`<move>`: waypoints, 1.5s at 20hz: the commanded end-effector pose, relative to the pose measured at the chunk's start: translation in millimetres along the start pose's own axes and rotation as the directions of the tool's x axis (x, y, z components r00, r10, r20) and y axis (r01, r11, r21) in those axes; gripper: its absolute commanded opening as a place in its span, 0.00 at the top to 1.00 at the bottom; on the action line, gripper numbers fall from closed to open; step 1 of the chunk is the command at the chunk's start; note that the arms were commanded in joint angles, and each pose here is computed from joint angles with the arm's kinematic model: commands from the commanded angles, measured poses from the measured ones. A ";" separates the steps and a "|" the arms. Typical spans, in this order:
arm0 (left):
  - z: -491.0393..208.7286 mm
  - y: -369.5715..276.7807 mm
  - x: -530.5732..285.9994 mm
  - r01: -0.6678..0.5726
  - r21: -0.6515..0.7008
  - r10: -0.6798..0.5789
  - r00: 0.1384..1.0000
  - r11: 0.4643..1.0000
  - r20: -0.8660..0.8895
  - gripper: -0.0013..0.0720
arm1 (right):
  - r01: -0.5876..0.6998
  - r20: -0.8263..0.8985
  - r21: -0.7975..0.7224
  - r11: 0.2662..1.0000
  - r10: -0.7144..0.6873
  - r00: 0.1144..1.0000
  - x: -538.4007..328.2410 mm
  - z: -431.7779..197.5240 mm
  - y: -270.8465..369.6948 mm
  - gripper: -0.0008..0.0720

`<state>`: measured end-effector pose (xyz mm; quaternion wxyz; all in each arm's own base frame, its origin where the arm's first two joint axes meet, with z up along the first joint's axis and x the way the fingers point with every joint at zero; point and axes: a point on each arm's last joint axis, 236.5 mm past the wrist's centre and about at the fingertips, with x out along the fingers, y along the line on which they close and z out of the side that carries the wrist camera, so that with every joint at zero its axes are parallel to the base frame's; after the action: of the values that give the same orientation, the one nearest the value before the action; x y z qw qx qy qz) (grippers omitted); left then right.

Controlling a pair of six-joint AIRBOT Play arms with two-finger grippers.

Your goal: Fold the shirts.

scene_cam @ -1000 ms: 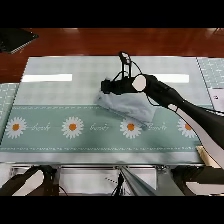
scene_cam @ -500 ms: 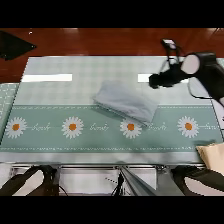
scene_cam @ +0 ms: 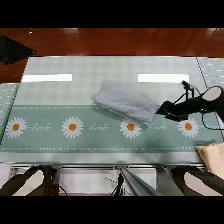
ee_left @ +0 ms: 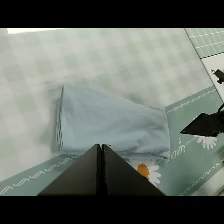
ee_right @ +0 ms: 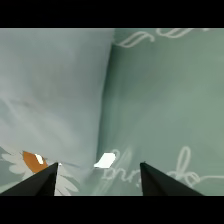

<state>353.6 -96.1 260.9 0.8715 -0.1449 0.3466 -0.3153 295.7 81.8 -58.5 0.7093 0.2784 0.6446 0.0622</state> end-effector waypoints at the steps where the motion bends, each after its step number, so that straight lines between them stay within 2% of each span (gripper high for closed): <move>1: -0.8 0.6 0.0 -0.003 -0.008 0.003 1.000 1.000 -0.003 0.95 | -0.134 0.128 0.113 0.985 0.119 0.985 32.3 4.8 18.2 0.18; 7: -0.8 0.6 0.0 -0.003 -0.033 0.003 1.000 0.999 -0.003 0.95 | -0.157 0.220 0.180 0.971 0.116 0.969 71.1 17.0 41.8 0.20; 8: -0.8 0.6 0.0 -0.003 -0.033 0.003 1.000 0.999 -0.003 0.95 | -0.164 0.242 0.177 0.970 0.119 0.963 69.9 22.3 43.5 0.42; 9: -0.7 0.9 0.2 -0.003 -0.034 0.003 1.000 0.999 -0.003 0.95 | -0.164 0.257 0.157 0.974 0.120 0.959 63.9 27.5 43.9 0.78; 10: -0.7 0.9 0.2 -0.003 -0.034 0.003 1.000 0.999 -0.003 0.95 | -0.179 0.279 0.128 0.975 0.138 0.950 51.6 35.1 48.0 0.94; 14: -0.2 2.8 5.7 -0.003 -0.042 0.003 1.000 0.999 0.007 0.95 | -0.183 0.408 -0.092 0.979 0.204 0.890 -48.4 72.4 67.6 0.94; 16: -3.8 1.6 18.2 0.010 -0.052 -0.009 1.000 0.999 0.005 0.95 | -0.135 0.485 -0.121 0.983 0.177 0.856 -120.4 83.5 62.3 0.94; 19: -10.8 -3.4 42.2 0.031 -0.063 -0.031 1.000 0.998 0.006 0.95 | -0.069 0.565 -0.046 0.997 0.083 0.821 -213.5 76.9 34.2 0.94; 23: -21.1 -12.7 71.5 0.059 -0.066 -0.060 0.998 0.996 -0.006 0.95 | 0.094 0.547 0.170 0.981 -0.173 0.819 -291.3 34.7 -40.2 0.94; 25: -27.6 -14.5 83.8 0.076 -0.047 -0.078 0.996 0.996 -0.036 0.95 | 0.168 0.473 0.308 0.937 -0.304 0.827 -307.7 4.0 -78.9 0.94; 27: -33.5 -12.4 94.9 0.086 -0.053 -0.089 0.994 0.995 -0.064 0.95 | 0.250 0.371 0.439 0.863 -0.427 0.825 -319.1 -31.0 -116.3 0.94; 30: -38.2 -6.9 104.3 0.088 -0.053 -0.093 0.992 0.995 -0.087 0.95 | 0.375 0.206 0.628 0.682 -0.610 0.765 -340.3 -86.7 -165.2 0.94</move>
<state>378.3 -165.3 194.4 0.8404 -0.1737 0.3788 -0.3466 192.8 -156.2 164.5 0.7857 0.2862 0.4816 -0.2625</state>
